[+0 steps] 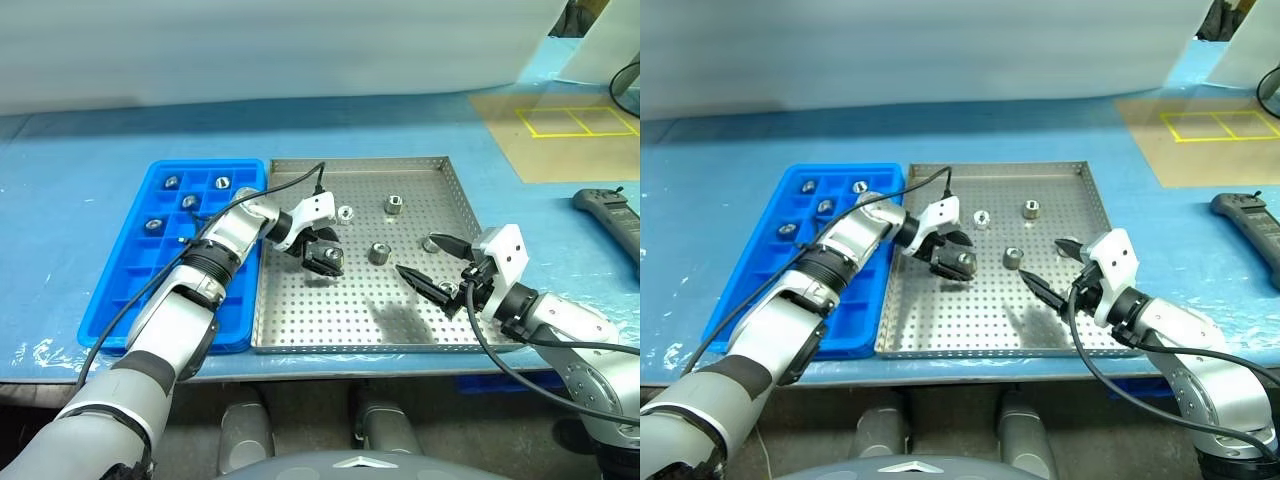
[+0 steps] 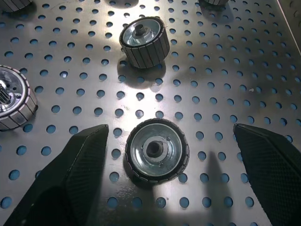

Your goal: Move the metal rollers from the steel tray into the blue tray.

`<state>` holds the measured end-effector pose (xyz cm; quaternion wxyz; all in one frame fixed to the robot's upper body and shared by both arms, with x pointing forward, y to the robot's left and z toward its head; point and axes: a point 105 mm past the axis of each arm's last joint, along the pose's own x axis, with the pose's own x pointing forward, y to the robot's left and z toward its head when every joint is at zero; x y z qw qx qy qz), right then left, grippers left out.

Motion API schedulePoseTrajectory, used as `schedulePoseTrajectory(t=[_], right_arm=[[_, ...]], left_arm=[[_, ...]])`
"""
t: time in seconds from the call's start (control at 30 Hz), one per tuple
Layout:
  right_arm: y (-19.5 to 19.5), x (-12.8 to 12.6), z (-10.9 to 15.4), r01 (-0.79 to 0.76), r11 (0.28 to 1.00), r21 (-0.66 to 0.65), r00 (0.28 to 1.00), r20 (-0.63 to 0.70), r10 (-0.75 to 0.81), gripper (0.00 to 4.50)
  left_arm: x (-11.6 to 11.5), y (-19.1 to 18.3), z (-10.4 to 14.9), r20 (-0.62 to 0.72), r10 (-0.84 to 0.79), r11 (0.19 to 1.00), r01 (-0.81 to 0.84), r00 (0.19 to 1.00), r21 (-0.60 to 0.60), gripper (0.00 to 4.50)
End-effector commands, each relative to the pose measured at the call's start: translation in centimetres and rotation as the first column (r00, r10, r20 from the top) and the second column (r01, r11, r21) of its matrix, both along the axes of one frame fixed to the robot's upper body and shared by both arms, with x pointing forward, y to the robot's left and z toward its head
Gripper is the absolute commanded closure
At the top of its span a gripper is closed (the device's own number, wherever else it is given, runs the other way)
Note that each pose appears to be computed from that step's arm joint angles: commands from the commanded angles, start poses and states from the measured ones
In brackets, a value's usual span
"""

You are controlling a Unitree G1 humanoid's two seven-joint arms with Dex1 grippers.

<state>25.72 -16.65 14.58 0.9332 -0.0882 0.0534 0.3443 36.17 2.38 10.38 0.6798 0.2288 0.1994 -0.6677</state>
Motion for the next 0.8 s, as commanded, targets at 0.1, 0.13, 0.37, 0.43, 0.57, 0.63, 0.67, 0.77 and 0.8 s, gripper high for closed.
schedulePoseTrajectory(t=[0.1,0.13,0.37,0.43,0.57,0.63,0.67,0.77,0.8], right_arm=[[0.44,-0.40,1.58,-0.015,1.000,-0.002,0.998,0.069,0.015,0.01],[0.44,-0.40,1.58,-0.014,1.000,-0.002,0.998,0.069,0.014,0.01],[0.48,-0.40,1.50,-0.013,1.000,-0.004,0.998,0.069,0.014,0.01],[0.50,-0.40,1.44,-0.013,1.000,-0.005,0.998,0.069,0.013,0.00],[0.57,-0.39,1.39,-0.012,1.000,-0.004,0.998,0.068,0.012,0.00],[0.59,-0.42,1.33,-0.011,1.000,-0.005,0.998,0.067,0.012,0.00],[0.59,-0.43,1.32,-0.011,1.000,-0.005,0.998,0.068,0.011,0.00],[0.57,-0.45,1.38,-0.010,1.000,-0.002,0.998,0.069,0.010,0.00],[0.59,-0.45,1.38,-0.010,1.000,-0.002,0.998,0.069,0.010,0.00]], left_arm=[[0.33,-0.40,0.53,0.027,-0.015,1.000,0.014,1.000,0.018,0.00],[0.34,-0.46,0.49,0.025,-0.013,1.000,0.013,1.000,0.017,0.00],[0.57,-0.54,0.36,0.024,-0.001,1.000,0.000,1.000,0.024,0.00],[0.70,-0.66,0.46,0.023,0.011,1.000,-0.011,1.000,0.016,0.41],[0.77,-0.73,0.47,0.021,0.017,1.000,-0.017,1.000,0.014,1.69],[0.84,-0.76,0.38,0.024,0.022,1.000,-0.023,0.999,0.017,2.41],[0.79,-0.74,0.28,0.019,0.020,1.000,-0.020,1.000,0.021,2.72],[0.70,-0.65,0.10,0.013,0.017,0.999,-0.017,1.000,0.027,2.79],[0.70,-0.60,0.04,0.015,0.016,0.999,-0.017,1.000,0.031,2.79]])
